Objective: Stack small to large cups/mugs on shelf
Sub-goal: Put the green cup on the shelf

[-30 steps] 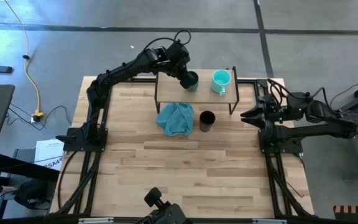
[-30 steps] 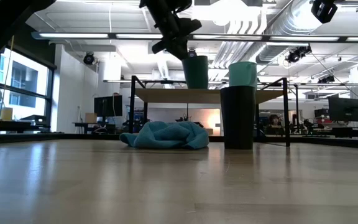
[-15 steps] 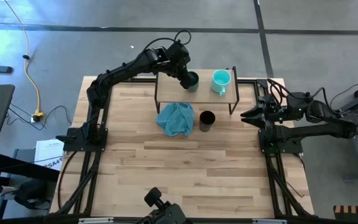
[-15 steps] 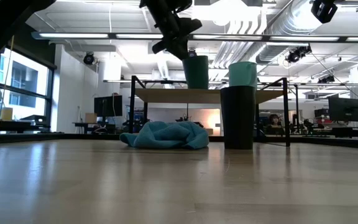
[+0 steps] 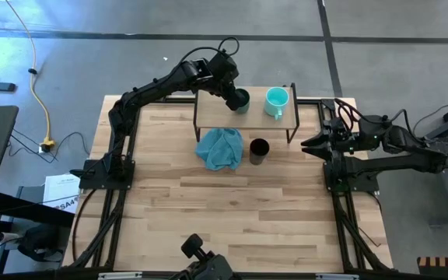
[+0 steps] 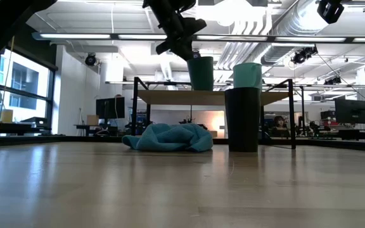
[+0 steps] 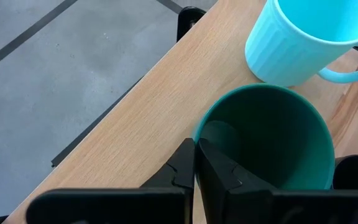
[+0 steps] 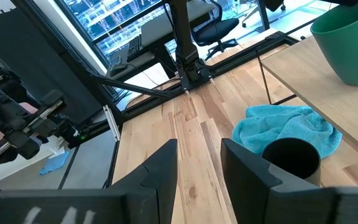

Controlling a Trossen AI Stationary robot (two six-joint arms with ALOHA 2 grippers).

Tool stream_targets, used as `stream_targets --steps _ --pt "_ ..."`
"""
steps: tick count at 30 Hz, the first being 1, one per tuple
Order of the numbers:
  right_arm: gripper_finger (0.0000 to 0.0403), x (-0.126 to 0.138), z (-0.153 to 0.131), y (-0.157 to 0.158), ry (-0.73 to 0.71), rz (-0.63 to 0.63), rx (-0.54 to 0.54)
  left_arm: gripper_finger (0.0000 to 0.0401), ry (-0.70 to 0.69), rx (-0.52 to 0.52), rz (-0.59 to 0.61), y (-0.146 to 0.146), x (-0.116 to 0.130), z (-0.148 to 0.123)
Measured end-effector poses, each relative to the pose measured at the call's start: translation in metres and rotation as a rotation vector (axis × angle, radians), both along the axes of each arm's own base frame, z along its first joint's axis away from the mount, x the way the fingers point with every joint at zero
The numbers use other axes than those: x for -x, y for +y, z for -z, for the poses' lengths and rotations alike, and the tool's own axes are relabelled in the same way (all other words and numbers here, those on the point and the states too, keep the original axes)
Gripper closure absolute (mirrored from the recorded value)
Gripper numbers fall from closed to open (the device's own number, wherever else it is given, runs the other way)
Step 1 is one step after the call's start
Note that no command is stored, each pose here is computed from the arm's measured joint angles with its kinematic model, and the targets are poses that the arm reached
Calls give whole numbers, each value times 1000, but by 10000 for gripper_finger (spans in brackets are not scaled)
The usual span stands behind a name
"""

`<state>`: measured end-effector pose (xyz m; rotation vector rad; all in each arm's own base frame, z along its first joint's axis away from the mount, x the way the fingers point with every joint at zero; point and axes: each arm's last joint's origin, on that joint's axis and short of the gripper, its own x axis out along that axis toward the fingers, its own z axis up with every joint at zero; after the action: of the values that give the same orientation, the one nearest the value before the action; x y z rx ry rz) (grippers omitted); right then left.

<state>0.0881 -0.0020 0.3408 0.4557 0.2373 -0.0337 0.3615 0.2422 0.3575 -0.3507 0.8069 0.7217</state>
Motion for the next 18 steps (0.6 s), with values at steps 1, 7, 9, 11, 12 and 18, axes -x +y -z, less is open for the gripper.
stream_targets --steps 1,7,9,11,12,18 --pt "291 0 0 0 0 0 0 400 0 0 0 0 0 0" --pt "291 0 0 0 0 0 0 400 0 1 0 0 0 0" --pt "291 0 0 0 0 0 0 397 0 1 0 0 0 0" --pt "291 0 0 0 0 0 0 389 0 1 0 0 0 0" --pt "291 0 0 0 0 0 0 383 0 0 0 0 0 0" --pt "291 0 0 0 0 0 0 352 -5 8 13 0 0 0"
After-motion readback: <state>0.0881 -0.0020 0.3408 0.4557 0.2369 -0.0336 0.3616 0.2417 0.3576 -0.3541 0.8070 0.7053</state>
